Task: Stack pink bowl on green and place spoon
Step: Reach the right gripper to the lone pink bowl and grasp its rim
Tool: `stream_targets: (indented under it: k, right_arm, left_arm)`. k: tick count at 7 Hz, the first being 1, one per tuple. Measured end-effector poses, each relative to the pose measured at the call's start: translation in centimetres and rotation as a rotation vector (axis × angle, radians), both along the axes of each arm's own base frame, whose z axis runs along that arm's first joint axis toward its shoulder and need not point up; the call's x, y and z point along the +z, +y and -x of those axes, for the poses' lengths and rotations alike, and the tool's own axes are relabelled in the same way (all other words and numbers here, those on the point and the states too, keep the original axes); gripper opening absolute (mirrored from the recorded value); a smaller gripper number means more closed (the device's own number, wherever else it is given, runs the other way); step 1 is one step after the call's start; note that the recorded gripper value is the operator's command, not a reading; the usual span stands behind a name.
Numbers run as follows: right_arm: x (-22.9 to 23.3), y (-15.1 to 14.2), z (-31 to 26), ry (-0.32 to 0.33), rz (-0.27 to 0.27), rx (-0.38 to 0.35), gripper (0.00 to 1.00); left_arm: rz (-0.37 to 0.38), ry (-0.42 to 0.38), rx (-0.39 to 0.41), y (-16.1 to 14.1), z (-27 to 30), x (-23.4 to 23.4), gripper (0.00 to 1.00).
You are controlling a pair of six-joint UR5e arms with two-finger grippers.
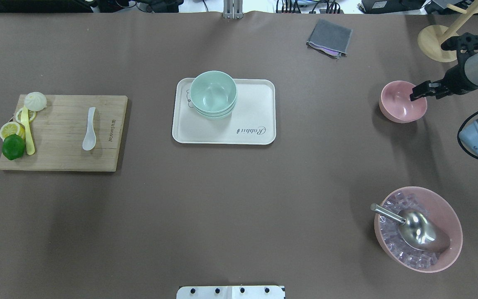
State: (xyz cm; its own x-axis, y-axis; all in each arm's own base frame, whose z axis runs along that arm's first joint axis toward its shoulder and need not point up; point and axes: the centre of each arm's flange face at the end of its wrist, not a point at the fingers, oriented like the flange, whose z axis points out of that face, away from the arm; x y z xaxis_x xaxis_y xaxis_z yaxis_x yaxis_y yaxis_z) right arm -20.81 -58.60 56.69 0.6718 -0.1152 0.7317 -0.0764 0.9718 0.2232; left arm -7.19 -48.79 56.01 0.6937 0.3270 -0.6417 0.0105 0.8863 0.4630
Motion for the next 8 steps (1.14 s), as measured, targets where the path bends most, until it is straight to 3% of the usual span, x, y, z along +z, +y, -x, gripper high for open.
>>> stream_targets:
  k: [2,4,7,8]
  right_arm:
    - [0.52,0.47,0.39,0.012,0.004,0.003,0.45]
    - [0.75,0.81,0.08,0.017,0.001,0.007,0.16]
    - [1.11,1.04,-0.22,0.029,-0.002,0.015,0.00]
    - [1.12,0.98,-0.25,0.036,-0.006,0.021,0.00]
  left_arm:
    - [0.002,0.000,-0.001,0.09,0.04,0.10,0.98]
    - [0.006,0.001,-0.002,0.30,0.02,0.29,0.98]
    - [-0.001,0.003,-0.002,0.46,-0.03,0.29,0.98]
    - [-0.002,0.003,-0.002,0.46,-0.03,0.26,0.98]
